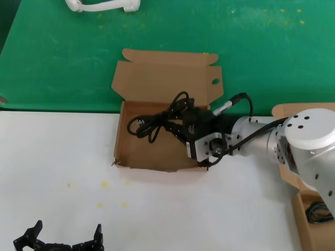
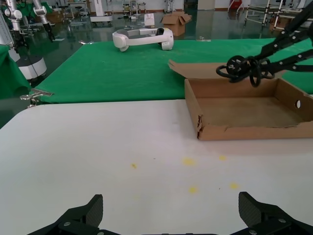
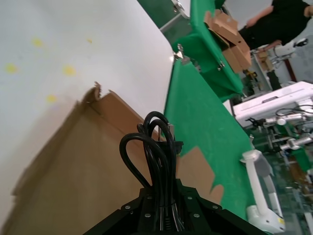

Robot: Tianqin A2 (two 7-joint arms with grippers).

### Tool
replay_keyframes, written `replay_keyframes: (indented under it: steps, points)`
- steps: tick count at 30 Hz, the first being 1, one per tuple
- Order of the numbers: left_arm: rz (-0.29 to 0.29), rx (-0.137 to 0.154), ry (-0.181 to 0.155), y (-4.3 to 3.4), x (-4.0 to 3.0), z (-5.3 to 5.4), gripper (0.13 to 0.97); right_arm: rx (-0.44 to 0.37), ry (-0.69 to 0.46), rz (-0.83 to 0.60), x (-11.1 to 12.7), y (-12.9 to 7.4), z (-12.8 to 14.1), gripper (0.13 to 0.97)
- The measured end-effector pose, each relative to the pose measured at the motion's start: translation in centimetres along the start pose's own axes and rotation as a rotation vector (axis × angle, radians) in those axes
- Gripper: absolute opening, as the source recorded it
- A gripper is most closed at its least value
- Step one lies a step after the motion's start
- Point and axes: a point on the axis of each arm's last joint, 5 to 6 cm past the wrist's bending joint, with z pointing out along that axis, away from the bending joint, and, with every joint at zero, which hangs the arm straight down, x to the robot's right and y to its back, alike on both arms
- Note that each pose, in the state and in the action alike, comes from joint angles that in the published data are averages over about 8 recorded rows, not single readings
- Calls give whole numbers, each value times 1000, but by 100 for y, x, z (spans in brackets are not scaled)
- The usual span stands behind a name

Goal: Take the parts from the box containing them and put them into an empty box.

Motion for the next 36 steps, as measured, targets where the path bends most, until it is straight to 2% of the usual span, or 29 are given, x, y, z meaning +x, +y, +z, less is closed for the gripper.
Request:
replay_keyframes:
  steps: [9,20,28,35,36]
  points:
    - [0,0,0,0,0,0,966,-21,38,31,-20,42,-11,216]
    - [0,0,0,0,0,0,966,-36,99,170,-98,35,-352,322]
    - [0,0,0,0,0,0,966,-60,248,396,-155,73,-845,450]
    - [0,0,0,0,0,0,966,-142,406,618,-365,121,-1446,626]
    - [0,0,0,0,0,0,966,-155,422,641,-396,122,-1515,626]
